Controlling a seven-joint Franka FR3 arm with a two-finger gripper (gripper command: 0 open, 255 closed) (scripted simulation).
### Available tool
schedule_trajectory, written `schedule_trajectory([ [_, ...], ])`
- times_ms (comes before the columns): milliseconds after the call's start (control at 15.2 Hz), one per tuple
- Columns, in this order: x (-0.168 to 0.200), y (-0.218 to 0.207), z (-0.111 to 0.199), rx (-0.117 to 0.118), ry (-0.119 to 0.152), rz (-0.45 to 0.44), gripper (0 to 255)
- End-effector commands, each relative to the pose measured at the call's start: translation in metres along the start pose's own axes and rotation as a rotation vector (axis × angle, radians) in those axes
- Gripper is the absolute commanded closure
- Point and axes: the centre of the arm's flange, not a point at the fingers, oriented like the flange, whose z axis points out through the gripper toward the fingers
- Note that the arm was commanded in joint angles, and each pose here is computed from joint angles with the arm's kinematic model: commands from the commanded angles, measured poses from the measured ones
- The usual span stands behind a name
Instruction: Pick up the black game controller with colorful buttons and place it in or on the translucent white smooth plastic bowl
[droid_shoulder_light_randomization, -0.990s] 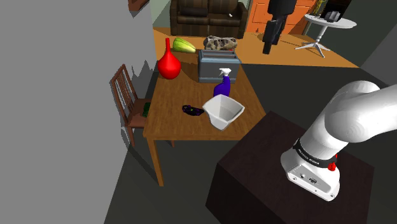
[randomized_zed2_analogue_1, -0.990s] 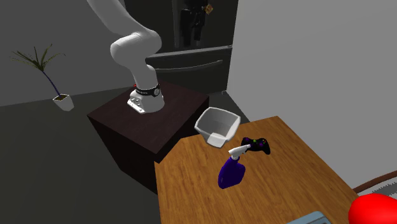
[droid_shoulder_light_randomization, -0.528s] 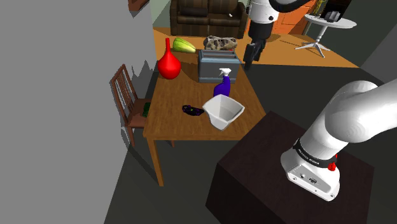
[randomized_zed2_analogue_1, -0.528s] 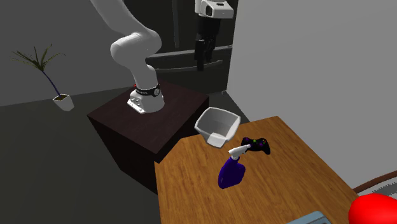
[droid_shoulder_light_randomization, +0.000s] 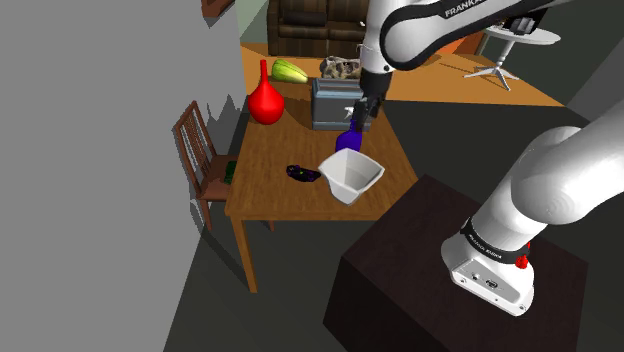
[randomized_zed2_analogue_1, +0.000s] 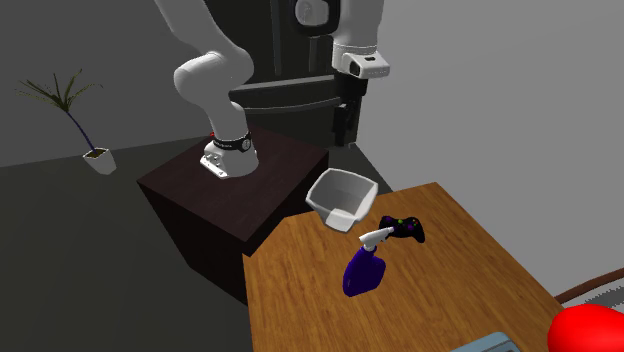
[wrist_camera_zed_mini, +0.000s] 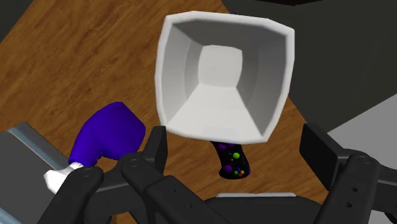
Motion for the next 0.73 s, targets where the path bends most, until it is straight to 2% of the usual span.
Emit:
schedule_trajectory([
  [0,0.013,-0.004,0.024,0.0,0.013,0.001,0],
  [660,0.084,-0.023,0.128,-0.004,0.067,0.004,0],
])
